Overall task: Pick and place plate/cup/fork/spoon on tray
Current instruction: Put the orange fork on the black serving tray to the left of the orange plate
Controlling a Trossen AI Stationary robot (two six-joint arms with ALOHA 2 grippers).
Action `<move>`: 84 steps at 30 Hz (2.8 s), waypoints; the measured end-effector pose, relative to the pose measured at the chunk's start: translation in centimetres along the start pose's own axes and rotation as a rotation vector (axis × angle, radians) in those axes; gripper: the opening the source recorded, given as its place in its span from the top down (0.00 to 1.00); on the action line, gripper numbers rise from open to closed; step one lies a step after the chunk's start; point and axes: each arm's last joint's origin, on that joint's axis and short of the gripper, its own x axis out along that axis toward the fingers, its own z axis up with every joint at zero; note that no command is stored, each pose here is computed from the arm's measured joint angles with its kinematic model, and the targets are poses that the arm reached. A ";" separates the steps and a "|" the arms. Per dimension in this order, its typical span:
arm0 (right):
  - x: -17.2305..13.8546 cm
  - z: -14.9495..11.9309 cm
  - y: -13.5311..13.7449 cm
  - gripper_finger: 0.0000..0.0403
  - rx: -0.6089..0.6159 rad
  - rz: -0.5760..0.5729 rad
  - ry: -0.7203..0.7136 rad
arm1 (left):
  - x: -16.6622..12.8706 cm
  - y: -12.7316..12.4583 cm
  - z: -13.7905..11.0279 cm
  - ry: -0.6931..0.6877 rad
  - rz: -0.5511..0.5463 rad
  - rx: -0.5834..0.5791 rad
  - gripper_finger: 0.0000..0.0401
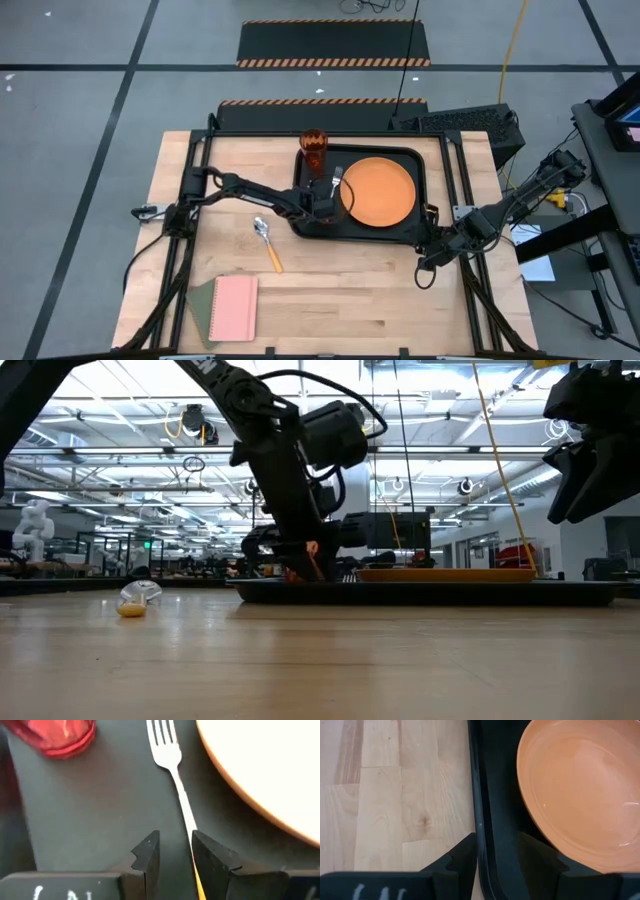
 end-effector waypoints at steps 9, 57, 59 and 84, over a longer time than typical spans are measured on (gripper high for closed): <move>0.0 0.0 0.0 0.68 0.000 -0.001 -0.001 | -1.0 -0.4 -1.6 0.035 0.031 0.015 0.71; 0.0 0.2 0.1 0.68 -0.009 0.007 -0.020 | -2.0 -1.7 0.8 -0.023 -0.051 -0.019 0.71; 0.0 0.2 0.1 0.68 -0.011 0.007 -0.020 | -1.4 -1.8 0.5 -0.021 -0.052 -0.008 0.71; 0.0 0.2 0.1 0.68 -0.024 0.008 -0.018 | 1.4 -1.6 -0.5 -0.049 0.013 -0.038 0.71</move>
